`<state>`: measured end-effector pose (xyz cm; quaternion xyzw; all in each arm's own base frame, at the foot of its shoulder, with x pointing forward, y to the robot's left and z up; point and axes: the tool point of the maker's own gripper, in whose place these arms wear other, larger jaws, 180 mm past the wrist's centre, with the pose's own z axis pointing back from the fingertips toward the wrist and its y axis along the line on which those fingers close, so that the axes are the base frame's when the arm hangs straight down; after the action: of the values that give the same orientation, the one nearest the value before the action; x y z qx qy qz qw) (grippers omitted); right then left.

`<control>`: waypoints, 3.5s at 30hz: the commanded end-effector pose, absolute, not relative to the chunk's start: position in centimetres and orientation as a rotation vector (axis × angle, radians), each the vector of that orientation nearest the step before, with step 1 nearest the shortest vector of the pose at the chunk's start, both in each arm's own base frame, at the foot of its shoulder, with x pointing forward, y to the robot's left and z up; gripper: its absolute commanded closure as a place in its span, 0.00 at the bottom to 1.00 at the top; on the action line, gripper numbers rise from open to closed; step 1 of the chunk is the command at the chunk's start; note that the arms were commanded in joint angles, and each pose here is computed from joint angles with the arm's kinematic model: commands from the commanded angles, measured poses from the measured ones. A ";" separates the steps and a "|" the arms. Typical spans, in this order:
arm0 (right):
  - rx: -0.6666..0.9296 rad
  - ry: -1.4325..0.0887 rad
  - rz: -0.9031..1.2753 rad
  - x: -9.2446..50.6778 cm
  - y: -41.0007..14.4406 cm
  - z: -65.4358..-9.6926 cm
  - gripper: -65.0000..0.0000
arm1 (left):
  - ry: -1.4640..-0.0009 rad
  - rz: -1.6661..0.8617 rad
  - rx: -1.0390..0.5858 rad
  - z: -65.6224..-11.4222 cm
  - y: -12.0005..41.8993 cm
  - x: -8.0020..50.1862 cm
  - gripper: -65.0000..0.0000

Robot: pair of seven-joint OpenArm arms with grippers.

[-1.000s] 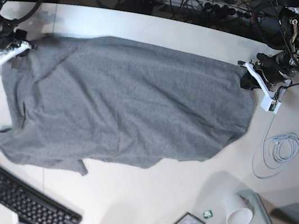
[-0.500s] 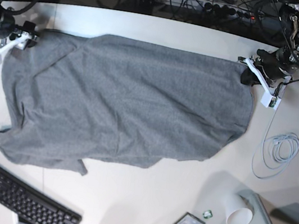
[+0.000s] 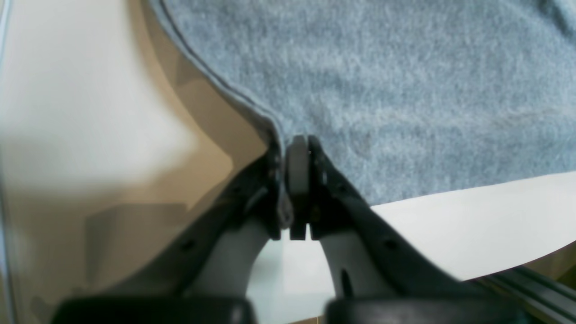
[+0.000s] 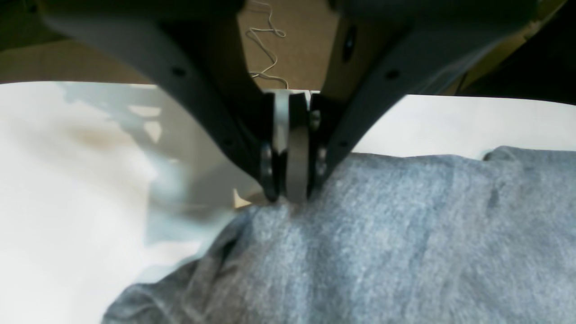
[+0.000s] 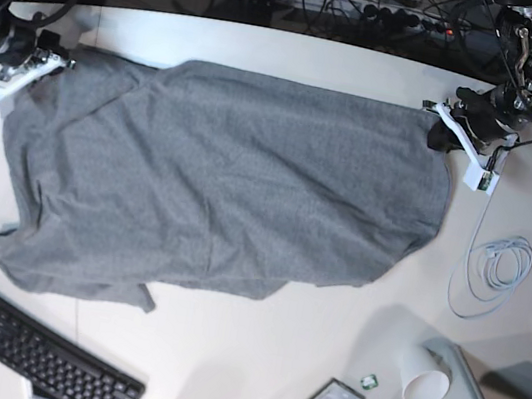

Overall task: Layout the t-shirt on the table in an organized manner, then fold the t-shirt properly
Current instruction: 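Pull the held shirt edge taut with both grippers, then lift the shirt edge slightly with both grippers and drag it outward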

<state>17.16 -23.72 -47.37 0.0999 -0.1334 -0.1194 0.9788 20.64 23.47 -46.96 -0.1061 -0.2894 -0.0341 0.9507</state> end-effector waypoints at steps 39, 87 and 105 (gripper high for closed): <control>0.237 -0.273 -0.292 10.6 -23.4 -42.5 0.45 | -0.587 -0.077 -0.210 -46.8 23.9 19.5 1.00; 0.262 -0.259 -0.265 10.2 -24.8 -49.4 0.43 | -0.582 -0.076 -0.208 -46.9 24.0 19.2 1.00; 0.194 -0.346 -0.118 10.5 -24.3 -44.1 1.00 | -0.627 -0.168 -0.152 -43.7 23.6 17.8 1.00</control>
<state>10.31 -23.94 -44.52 0.1013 -0.1650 -0.0634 0.9790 17.48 23.37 -44.34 -0.0772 -0.2959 -0.0771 0.9490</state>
